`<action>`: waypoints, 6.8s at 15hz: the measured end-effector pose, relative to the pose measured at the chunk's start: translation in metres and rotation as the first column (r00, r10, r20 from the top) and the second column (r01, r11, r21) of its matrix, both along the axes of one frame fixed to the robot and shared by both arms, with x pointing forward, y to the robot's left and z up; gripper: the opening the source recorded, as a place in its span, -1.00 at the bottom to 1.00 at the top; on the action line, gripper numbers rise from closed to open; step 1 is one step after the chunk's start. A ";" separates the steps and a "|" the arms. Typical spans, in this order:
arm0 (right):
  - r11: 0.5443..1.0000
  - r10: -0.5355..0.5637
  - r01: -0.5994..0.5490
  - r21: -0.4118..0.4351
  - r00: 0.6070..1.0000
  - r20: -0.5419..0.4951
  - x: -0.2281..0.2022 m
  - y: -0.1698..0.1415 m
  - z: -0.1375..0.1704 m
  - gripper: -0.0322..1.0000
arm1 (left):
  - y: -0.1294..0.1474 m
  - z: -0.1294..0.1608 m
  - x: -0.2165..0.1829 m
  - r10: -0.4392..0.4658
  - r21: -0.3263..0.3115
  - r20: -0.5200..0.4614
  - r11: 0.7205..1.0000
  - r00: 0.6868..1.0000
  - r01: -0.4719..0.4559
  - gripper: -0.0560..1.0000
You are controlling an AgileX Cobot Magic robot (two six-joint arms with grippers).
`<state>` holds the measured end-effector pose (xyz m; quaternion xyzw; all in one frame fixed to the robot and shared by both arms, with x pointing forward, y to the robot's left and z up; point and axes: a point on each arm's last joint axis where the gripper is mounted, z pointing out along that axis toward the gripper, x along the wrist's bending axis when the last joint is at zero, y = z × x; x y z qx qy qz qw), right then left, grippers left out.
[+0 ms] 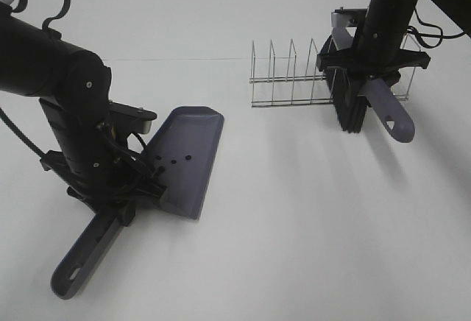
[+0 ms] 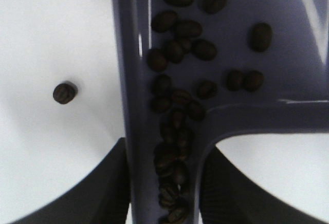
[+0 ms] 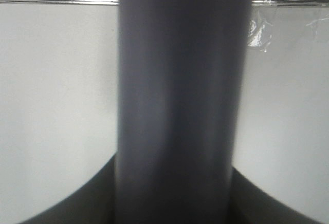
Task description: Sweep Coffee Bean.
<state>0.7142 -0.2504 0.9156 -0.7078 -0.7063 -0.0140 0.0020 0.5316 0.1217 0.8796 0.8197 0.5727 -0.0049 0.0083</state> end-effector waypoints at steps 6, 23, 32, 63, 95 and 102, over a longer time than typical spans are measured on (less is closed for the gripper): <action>0.999 -0.014 0.014 0.043 1.000 -0.005 0.002 0.004 -0.005 -0.39 | 0.000 0.000 0.000 0.003 0.001 -0.001 1.000 1.000 -0.003 -0.30; 1.000 0.001 -0.002 0.004 0.993 0.117 -0.002 -0.001 0.049 0.10 | 0.000 0.000 0.000 0.086 0.001 -0.002 0.996 0.996 -0.086 -0.30; 0.993 -0.031 0.006 0.114 0.975 0.220 -0.014 0.007 0.105 0.10 | 0.049 0.000 0.028 0.274 -0.007 0.032 0.962 0.961 -0.274 -0.30; 0.987 -0.048 0.026 0.162 0.990 0.134 -0.160 -0.003 0.152 0.10 | 0.110 0.071 0.033 0.273 -0.001 0.117 0.962 0.955 -0.275 0.33; 0.994 0.024 -0.098 0.043 0.594 0.804 -0.491 -0.045 0.128 0.10 | 0.191 0.214 -0.329 0.336 -0.315 0.846 0.941 0.415 -0.121 0.33; 0.994 0.024 -0.101 0.040 0.560 0.828 -0.482 -0.044 0.122 0.10 | 0.188 0.178 -0.310 0.324 -0.291 0.810 0.946 0.490 -0.145 0.33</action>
